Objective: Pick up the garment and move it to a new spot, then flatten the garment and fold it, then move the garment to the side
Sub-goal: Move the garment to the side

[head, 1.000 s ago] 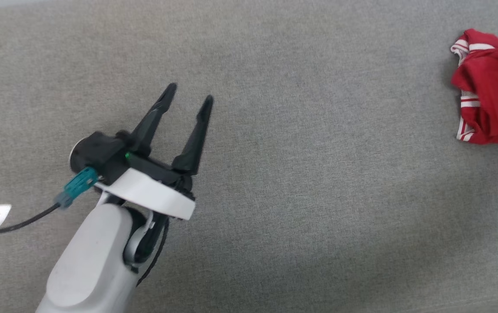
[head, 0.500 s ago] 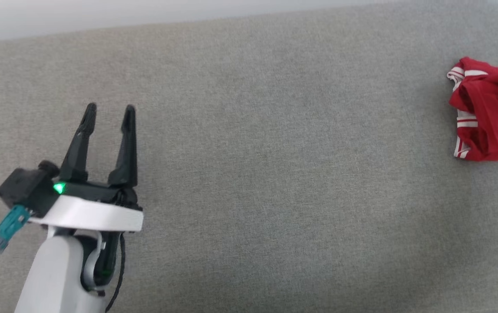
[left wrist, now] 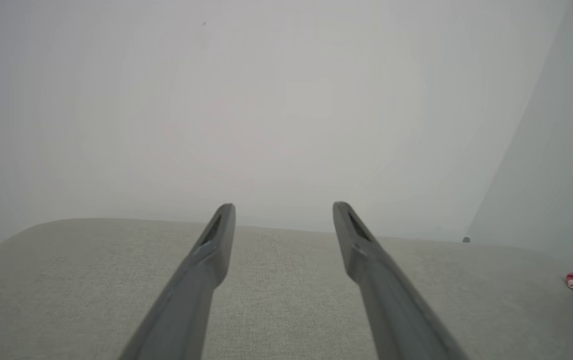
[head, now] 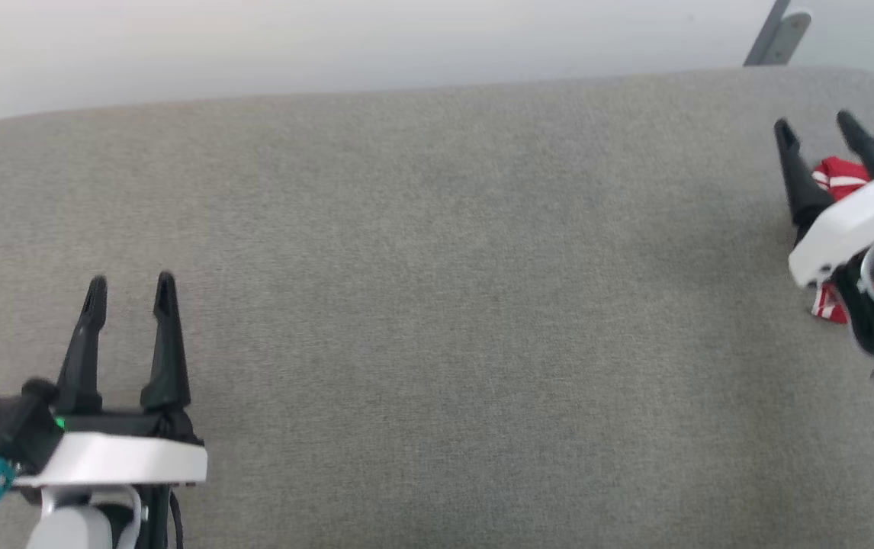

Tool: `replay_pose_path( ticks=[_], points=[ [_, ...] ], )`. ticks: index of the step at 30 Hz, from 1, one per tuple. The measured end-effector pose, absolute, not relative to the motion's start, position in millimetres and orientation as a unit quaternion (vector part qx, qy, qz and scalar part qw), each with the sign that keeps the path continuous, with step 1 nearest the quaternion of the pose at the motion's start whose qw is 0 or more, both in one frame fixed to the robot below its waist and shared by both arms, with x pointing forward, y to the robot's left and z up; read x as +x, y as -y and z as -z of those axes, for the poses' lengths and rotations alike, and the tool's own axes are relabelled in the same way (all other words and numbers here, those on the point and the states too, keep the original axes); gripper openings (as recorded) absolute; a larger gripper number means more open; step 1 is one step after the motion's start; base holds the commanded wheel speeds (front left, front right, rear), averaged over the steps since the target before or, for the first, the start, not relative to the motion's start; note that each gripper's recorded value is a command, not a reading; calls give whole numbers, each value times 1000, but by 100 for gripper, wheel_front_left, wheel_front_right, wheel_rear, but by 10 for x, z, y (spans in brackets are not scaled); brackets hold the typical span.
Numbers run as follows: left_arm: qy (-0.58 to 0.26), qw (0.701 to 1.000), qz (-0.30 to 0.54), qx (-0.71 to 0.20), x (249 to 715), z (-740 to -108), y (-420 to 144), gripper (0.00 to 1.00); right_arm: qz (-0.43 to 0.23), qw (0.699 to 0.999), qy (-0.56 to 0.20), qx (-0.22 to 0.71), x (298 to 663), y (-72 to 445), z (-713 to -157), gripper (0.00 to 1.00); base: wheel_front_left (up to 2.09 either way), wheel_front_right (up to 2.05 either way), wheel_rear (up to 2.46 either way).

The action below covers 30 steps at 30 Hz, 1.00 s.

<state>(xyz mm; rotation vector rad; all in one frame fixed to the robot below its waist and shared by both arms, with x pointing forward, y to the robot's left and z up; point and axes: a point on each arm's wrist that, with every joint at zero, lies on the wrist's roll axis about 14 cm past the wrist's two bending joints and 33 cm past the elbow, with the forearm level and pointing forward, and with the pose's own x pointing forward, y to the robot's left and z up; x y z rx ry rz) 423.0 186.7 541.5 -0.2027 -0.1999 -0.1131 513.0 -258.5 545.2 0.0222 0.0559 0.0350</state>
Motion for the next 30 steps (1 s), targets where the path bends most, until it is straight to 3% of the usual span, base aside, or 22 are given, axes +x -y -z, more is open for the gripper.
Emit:
replay_pose_path(
  ticks=[15, 30],
  points=[
    [72, 991, -9, -111, 3605, -5231, -2215, 100, -69, 995, 40, 64, 4539, 2037, -5389, 100, 0, 0, 0],
    [55, 994, -16, -98, 3300, -5128, -2287, 100, -53, 992, 45, 102, 3894, 1888, -5179, 100, 0, 0, 0]
  ],
)
